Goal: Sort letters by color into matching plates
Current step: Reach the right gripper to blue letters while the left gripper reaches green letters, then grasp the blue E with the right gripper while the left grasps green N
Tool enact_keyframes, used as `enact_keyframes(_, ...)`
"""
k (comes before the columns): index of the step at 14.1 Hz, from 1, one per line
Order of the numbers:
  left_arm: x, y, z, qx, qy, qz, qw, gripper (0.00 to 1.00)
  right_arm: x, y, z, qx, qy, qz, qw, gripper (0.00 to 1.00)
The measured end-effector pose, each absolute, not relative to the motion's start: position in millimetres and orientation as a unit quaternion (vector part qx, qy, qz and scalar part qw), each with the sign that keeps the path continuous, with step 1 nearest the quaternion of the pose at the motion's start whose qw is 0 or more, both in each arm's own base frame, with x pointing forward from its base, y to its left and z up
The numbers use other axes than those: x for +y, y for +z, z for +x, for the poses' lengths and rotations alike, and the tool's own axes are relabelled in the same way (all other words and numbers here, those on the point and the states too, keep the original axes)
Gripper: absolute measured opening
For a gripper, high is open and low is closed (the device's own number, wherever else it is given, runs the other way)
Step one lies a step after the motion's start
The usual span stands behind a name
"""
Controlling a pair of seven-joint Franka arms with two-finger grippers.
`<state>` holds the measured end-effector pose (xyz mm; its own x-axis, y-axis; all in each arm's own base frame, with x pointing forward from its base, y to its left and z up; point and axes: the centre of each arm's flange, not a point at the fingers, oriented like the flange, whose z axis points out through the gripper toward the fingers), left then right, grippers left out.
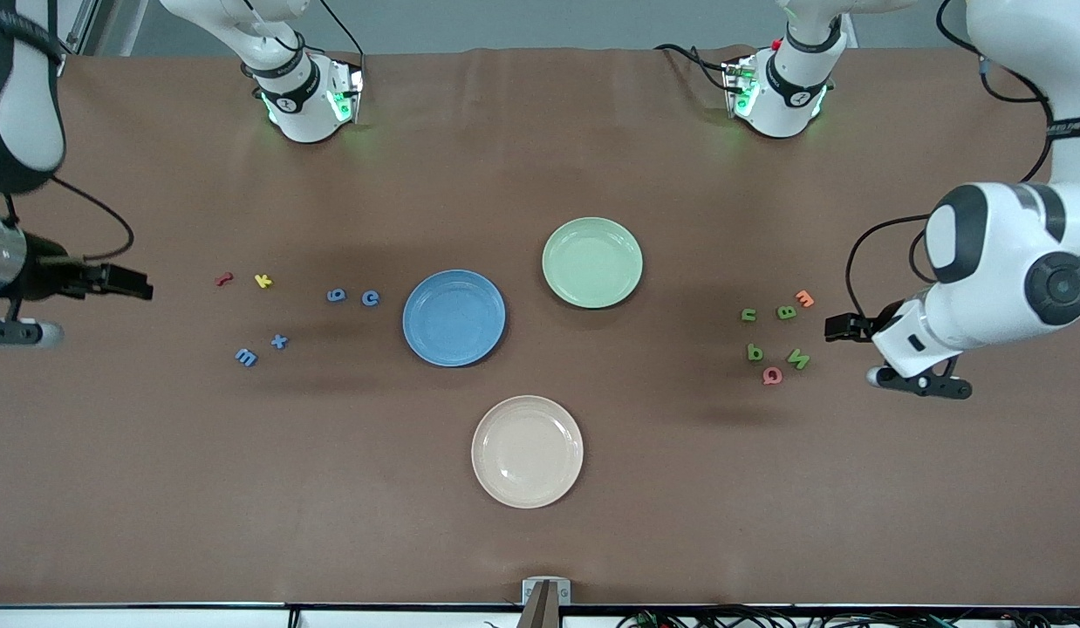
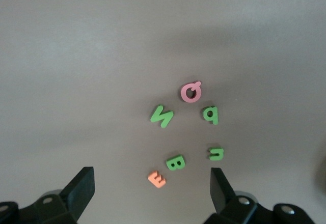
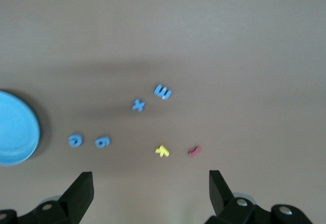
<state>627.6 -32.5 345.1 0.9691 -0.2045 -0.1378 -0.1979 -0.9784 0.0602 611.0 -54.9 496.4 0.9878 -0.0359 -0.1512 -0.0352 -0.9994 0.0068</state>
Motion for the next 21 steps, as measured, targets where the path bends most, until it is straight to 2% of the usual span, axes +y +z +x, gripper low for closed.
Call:
enact_keyframes(4, -33, 303, 620, -0.137, -0.061, 0.989, 0.006, 1.00, -63, 428, 620, -0.022, -0.051, 0.998, 0.004, 1.00)
enact_keyframes(7, -36, 271, 606, -0.151, -0.041, 0.988, -0.005, 1.00, -60, 352, 611, -0.011, -0.021, 1.000, 0.006, 1.00)
enact_keyframes(10, -36, 243, 591, -0.162, -0.046, 0.986, -0.012, 1.00, -60, 295, 601, 0.032, -0.014, 0.999, 0.007, 1.00)
enact_keyframes(15, -36, 211, 583, -0.165, -0.057, 0.985, -0.009, 0.94, -59, 241, 591, 0.078, -0.005, 0.997, 0.009, 1.00)
enact_keyframes(16, -36, 204, 583, -0.166, -0.055, 0.985, -0.009, 0.90, -59, 232, 589, 0.092, -0.007, 0.996, 0.009, 1.00)
enact_keyframes(17, -36, 199, 583, -0.168, -0.052, 0.984, -0.008, 0.90, -59, 225, 588, 0.100, -0.007, 0.995, 0.009, 1.00)
enact_keyframes(18, -37, 194, 584, -0.174, -0.049, 0.984, -0.008, 0.84, -58, 220, 588, 0.105, -0.009, 0.994, 0.009, 1.00)
enact_keyframes(21, -37, 189, 586, -0.191, -0.038, 0.981, -0.007, 0.79, -58, 214, 587, 0.097, -0.012, 0.995, 0.008, 0.96)
